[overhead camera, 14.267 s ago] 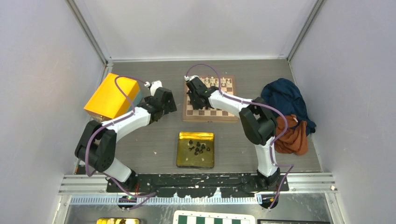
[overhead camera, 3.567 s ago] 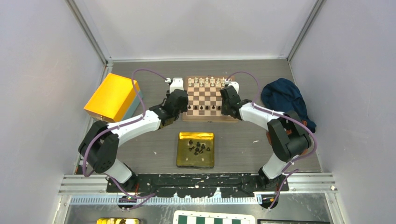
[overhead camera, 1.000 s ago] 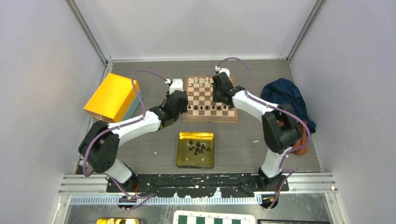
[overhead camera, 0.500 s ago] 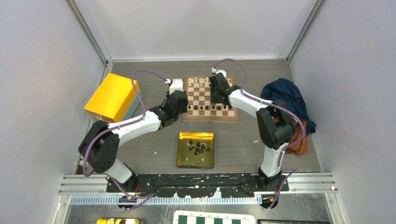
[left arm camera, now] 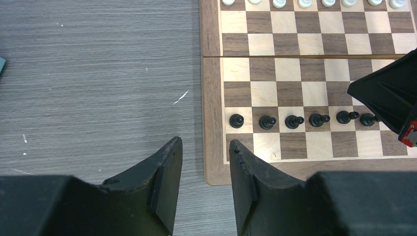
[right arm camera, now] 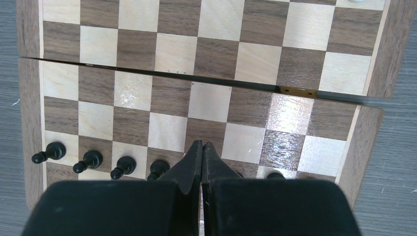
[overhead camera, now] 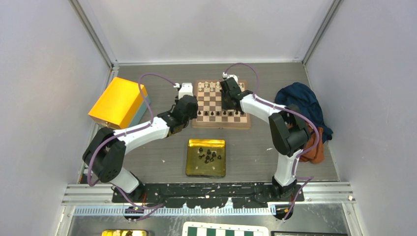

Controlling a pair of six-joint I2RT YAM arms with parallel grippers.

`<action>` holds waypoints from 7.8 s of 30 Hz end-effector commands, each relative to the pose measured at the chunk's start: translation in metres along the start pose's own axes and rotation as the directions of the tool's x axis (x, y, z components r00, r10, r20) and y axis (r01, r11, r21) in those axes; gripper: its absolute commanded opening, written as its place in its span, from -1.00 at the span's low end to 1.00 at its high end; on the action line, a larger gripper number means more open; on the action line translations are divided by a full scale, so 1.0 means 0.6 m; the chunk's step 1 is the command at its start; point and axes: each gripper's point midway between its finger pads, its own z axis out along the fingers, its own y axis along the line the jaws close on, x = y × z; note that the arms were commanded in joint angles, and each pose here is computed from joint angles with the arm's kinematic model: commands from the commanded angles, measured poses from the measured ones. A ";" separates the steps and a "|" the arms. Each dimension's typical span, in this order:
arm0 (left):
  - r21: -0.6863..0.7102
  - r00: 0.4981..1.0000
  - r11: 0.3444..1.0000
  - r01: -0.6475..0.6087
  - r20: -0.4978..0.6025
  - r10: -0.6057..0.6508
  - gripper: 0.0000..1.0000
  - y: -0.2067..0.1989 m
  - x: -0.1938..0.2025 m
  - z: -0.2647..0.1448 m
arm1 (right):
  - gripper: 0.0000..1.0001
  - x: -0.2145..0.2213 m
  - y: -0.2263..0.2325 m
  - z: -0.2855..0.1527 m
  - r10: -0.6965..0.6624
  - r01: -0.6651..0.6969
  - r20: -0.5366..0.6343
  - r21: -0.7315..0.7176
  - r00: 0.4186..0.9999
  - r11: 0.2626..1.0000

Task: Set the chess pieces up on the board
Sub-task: Adjust the chess piece on the chessboard, then pick up the chess piece from the storage box, then place the chess piece on the chessboard.

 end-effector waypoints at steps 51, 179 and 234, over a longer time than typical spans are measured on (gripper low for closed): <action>0.010 0.996 0.998 0.057 0.072 -0.057 -0.17 -0.006 -0.027 -0.004 | -0.98 -0.008 0.010 -0.006 0.014 -0.013 0.038 -0.020 0.999 1.000; 0.094 0.979 0.974 0.205 0.002 -0.206 0.97 0.101 0.053 -0.193 | -0.92 0.289 0.148 -0.238 -0.302 0.298 0.018 -0.220 0.953 0.929; 0.104 0.980 0.975 0.198 0.012 -0.200 0.97 0.082 0.033 -0.180 | -0.98 0.012 0.113 -0.229 -0.140 0.148 0.096 -0.087 0.985 0.985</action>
